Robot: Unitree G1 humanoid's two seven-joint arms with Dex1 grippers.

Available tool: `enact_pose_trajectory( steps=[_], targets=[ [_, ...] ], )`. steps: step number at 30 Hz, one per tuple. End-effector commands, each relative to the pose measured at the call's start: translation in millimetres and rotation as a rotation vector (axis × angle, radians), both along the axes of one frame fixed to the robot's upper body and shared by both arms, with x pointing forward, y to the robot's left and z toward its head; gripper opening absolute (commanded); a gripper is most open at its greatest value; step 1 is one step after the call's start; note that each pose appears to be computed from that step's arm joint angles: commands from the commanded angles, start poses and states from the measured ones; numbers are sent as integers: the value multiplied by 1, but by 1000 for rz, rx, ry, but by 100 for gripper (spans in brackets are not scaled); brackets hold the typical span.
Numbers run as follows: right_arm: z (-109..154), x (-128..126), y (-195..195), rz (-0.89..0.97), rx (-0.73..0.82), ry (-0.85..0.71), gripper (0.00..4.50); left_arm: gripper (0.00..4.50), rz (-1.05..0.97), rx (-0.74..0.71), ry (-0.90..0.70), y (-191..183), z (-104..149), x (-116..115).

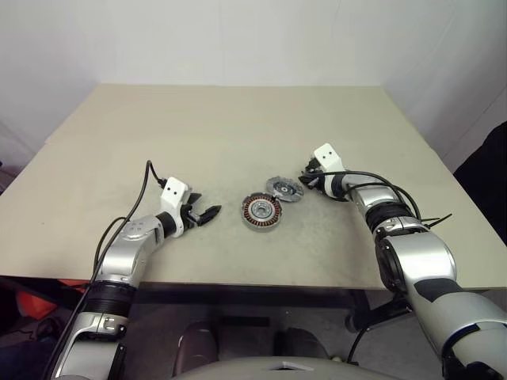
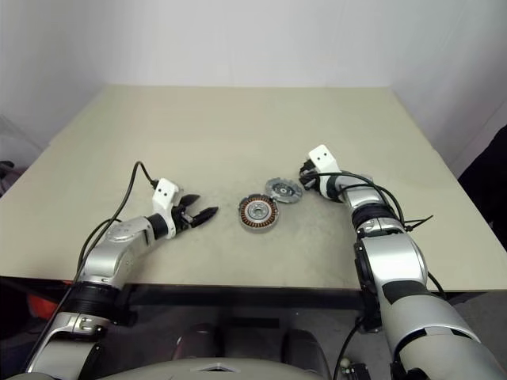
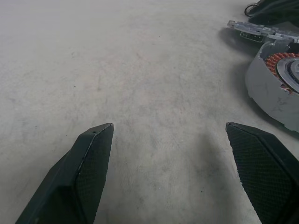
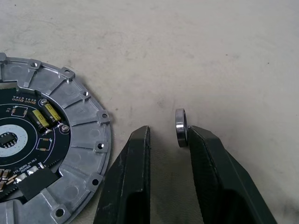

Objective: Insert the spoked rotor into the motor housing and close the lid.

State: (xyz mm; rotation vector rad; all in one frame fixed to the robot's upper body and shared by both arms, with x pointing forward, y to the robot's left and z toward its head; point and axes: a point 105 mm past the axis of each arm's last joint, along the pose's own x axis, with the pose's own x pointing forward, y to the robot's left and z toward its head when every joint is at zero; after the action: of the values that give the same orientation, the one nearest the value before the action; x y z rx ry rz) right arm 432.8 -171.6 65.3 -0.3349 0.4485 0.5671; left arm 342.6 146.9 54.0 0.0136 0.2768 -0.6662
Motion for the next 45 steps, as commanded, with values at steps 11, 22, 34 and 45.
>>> enact_pose_trajectory(
  steps=[11,22,34,45],
  targets=[
    [12,7,2,-19,12,-55,3,408,-15,14,-29,-3,6,-1],
    [60,-34,44,410,61,-158,3,408,-3,8,-22,1,5,-2],
    [44,-91,86,511,16,-83,3,408,-36,17,-32,-2,11,8],
    [29,-94,88,499,8,-29,3,408,-26,24,-34,2,11,6]
  ],
)
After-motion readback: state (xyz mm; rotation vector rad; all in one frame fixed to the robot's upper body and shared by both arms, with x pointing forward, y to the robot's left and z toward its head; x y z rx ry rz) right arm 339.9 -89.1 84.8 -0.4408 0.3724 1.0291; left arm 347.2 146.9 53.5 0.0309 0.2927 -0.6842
